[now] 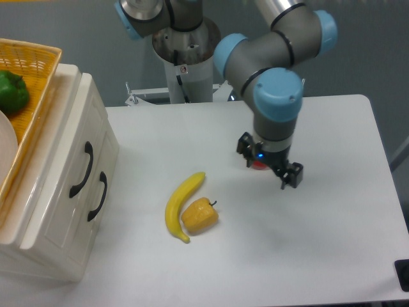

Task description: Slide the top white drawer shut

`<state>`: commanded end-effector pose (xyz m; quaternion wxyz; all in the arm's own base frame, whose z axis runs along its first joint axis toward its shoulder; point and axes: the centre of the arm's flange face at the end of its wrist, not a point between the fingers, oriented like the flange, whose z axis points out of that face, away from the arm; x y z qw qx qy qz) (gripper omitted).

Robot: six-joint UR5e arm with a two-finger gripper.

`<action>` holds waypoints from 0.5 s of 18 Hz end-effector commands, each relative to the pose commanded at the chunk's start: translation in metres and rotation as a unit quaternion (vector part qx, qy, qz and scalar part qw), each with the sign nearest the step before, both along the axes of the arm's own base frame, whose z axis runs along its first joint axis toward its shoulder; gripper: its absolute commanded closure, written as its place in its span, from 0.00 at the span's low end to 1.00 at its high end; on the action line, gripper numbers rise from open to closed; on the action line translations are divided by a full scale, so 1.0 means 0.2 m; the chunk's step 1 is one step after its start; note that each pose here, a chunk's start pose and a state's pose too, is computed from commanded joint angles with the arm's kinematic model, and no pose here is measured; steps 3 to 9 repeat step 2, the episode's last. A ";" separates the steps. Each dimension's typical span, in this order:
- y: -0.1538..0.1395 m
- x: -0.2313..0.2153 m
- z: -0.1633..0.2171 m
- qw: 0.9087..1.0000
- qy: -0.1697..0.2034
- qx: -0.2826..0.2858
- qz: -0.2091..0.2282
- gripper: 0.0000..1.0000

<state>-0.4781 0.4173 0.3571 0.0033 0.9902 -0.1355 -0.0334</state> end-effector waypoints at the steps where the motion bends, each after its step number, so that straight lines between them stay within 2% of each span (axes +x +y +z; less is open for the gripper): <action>1: -0.02 -0.01 0.01 1.000 0.001 0.001 -0.002 0.00; 9: -0.04 -0.03 0.01 1.000 0.001 0.001 0.000 0.00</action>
